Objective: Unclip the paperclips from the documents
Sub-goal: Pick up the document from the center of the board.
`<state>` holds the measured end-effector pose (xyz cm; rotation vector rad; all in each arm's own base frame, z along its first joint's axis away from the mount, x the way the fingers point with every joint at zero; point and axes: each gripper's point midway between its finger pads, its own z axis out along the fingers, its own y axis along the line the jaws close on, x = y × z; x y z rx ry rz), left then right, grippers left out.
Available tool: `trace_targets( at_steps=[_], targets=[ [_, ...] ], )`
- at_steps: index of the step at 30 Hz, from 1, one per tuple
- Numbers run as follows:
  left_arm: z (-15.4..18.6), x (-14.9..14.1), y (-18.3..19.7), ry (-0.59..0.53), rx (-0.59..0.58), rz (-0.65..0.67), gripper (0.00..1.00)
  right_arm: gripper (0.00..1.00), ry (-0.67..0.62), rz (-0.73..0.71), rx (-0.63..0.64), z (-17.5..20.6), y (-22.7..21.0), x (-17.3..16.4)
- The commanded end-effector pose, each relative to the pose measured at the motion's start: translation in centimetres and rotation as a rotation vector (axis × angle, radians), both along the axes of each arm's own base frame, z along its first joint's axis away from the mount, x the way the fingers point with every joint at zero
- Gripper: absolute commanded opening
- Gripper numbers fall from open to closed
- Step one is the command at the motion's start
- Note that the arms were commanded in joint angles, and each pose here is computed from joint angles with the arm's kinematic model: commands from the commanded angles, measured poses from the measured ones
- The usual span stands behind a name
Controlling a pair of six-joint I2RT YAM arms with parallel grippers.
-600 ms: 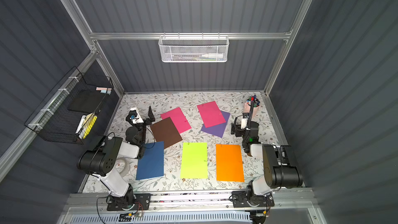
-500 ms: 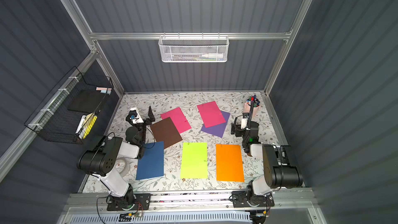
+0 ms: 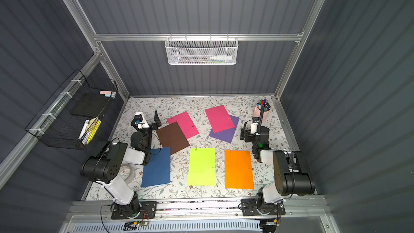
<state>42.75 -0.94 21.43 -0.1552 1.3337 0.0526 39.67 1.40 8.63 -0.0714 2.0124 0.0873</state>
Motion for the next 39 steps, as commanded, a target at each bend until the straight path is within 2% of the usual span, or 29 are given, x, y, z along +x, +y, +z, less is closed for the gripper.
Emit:
trace_targets(
  at_steps=[1,3,4,5,6,8,10,13,15,19,22,25,30,33,39],
  targets=[
    [0.9,-0.1,0.0,-0.019,0.003,-0.008,1.00,0.99,-0.019,-0.007,-0.003,0.6,-0.2,0.1],
    [1.4,-0.3,0.0,-0.041,0.007,-0.008,1.00,0.99,-0.028,0.005,-0.009,0.8,-0.1,0.0],
    [3.1,-0.4,0.1,-0.075,0.030,0.007,1.00,0.99,-0.070,0.039,-0.011,1.7,0.5,0.3],
    [4.0,0.4,0.0,-0.052,0.029,0.020,1.00,0.99,-0.105,0.092,-0.022,2.8,1.3,0.4],
    [4.3,2.1,-1.0,0.034,0.041,0.001,1.00,0.99,-0.105,0.102,-0.037,3.7,1.7,0.5],
    [6.0,4.2,-2.7,0.119,0.064,-0.034,1.00,0.99,0.020,-0.018,-0.050,4.5,1.0,0.3],
    [7.2,5.2,-5.7,0.201,0.064,-0.110,0.99,0.99,0.157,-0.048,-0.011,5.6,1.9,-0.5],
    [5.9,4.7,-10.6,0.376,0.000,-0.239,1.00,0.99,0.284,-0.017,-0.023,5.9,4.9,-2.2],
    [4.1,3.4,-13.4,0.509,-0.061,-0.334,1.00,0.99,0.387,0.017,0.019,6.1,7.1,-4.2],
    [1.4,-1.9,-18.0,0.739,-0.217,-0.491,0.99,0.99,0.600,0.062,0.194,5.5,10.0,-9.1],
    [0.6,-5.5,-19.2,0.858,-0.255,-0.533,1.00,0.99,0.678,0.089,0.284,5.5,11.3,-12.2],
    [-0.8,-8.4,-19.5,0.981,-0.313,-0.552,1.00,0.99,0.744,0.156,0.299,5.2,12.9,-14.5],
    [-4.5,-12.8,-21.5,1.193,-0.386,-0.605,0.94,0.99,0.912,0.209,0.295,3.1,15.6,-16.9],
    [-6.5,-15.2,-22.8,1.294,-0.394,-0.643,0.86,0.99,0.988,0.210,0.326,2.0,16.8,-17.9],
    [-9.8,-18.6,-24.4,1.437,-0.433,-0.738,0.71,0.99,0.982,0.214,0.392,1.3,18.5,-16.9]
  ],
)
